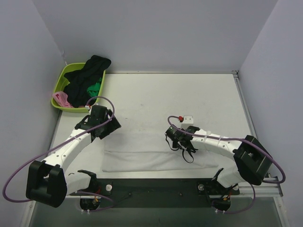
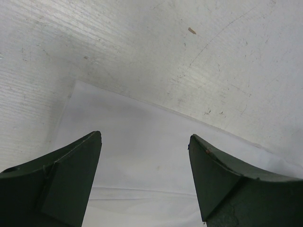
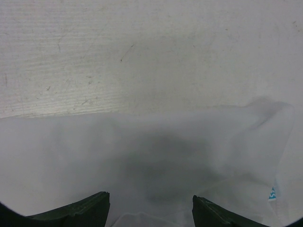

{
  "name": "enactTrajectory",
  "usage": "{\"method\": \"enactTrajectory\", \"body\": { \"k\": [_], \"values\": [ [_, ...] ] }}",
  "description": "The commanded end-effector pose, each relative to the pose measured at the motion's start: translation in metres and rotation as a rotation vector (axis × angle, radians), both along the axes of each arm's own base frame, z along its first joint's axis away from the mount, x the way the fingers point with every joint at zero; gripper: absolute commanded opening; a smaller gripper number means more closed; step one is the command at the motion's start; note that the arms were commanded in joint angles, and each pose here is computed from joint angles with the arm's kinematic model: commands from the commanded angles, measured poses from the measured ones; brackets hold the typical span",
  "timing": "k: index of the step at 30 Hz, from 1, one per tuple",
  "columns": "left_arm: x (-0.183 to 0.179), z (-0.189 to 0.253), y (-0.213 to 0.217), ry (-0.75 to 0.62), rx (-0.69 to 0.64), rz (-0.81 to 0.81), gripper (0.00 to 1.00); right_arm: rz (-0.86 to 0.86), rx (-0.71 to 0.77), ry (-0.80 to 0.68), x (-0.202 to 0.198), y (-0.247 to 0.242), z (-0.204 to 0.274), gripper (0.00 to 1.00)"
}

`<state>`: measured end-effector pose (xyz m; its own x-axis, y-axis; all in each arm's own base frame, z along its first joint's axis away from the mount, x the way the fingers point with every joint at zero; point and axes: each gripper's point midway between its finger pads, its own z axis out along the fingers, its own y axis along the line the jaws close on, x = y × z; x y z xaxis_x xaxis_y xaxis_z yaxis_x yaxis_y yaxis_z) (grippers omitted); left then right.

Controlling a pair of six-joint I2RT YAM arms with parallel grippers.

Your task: Fold and stack the t-shirts

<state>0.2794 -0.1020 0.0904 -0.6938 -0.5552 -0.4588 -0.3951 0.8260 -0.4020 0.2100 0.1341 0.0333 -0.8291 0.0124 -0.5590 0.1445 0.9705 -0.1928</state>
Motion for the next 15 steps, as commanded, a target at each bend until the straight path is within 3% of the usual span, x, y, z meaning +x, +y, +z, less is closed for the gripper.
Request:
{"method": "enactTrajectory", "body": {
  "k": [1,15],
  "values": [
    [0.009,0.007,-0.001,-0.046,0.006,-0.004,0.84,0.002,0.011,0.014,-0.016,-0.013,0.004,0.69],
    [0.003,0.002,-0.003,-0.039,-0.015,-0.003,0.84,0.125,-0.011,0.12,-0.073,0.003,-0.005,0.68]
  ]
}}
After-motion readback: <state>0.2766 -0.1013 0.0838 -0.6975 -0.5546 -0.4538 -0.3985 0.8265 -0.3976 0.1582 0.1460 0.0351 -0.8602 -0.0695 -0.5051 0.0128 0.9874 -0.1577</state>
